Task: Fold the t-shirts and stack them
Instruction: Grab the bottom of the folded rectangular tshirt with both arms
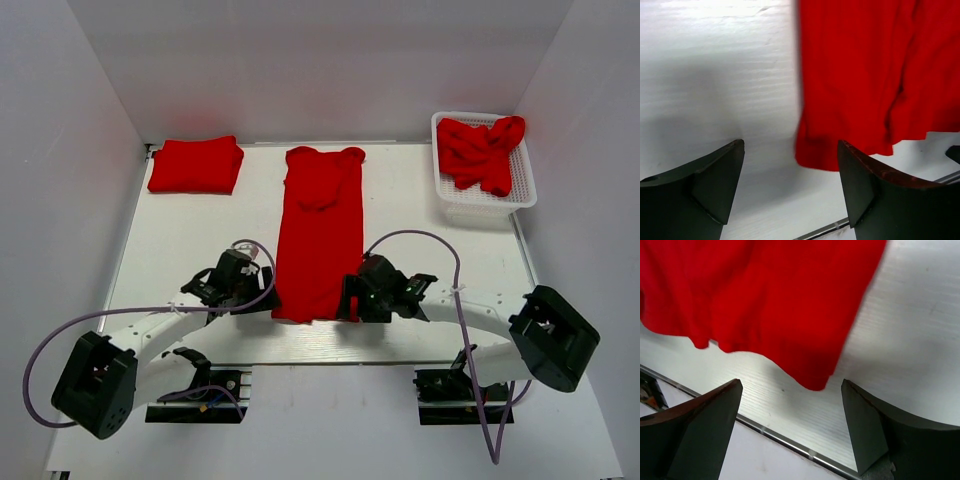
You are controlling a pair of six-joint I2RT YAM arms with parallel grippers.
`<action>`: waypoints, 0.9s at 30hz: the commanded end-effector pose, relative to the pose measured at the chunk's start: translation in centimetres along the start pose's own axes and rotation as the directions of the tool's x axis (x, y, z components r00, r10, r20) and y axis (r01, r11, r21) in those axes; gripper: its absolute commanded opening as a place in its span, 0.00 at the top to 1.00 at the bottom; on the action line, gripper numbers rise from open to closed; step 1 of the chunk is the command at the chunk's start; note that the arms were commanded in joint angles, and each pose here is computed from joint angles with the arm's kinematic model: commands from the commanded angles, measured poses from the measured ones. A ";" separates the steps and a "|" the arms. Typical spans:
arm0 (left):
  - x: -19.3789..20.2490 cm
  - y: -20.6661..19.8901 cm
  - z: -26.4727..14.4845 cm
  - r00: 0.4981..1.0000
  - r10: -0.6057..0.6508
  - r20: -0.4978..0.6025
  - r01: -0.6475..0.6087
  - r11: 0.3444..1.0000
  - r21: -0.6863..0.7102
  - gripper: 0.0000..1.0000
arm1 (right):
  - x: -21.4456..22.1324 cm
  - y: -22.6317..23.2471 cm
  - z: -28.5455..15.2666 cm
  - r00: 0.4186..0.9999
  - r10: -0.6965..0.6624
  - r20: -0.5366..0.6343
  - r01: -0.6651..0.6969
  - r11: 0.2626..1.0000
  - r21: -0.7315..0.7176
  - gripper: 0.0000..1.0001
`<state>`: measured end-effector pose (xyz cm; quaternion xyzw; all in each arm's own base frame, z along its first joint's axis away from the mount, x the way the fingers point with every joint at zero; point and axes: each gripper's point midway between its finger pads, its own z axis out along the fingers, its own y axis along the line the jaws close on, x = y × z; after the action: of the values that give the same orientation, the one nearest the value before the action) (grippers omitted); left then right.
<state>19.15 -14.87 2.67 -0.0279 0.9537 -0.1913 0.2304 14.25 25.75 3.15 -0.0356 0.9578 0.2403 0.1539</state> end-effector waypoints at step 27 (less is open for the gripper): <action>0.2 -4.9 -1.5 0.997 -0.076 0.016 0.073 0.990 0.117 1.00 | -2.8 0.8 -0.8 0.987 -0.052 0.155 0.054 0.998 -0.011 1.00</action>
<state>16.53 -17.91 3.21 -0.0388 0.9461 -0.2430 0.2105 15.18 25.63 2.83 -0.0288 0.9518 0.2398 0.1892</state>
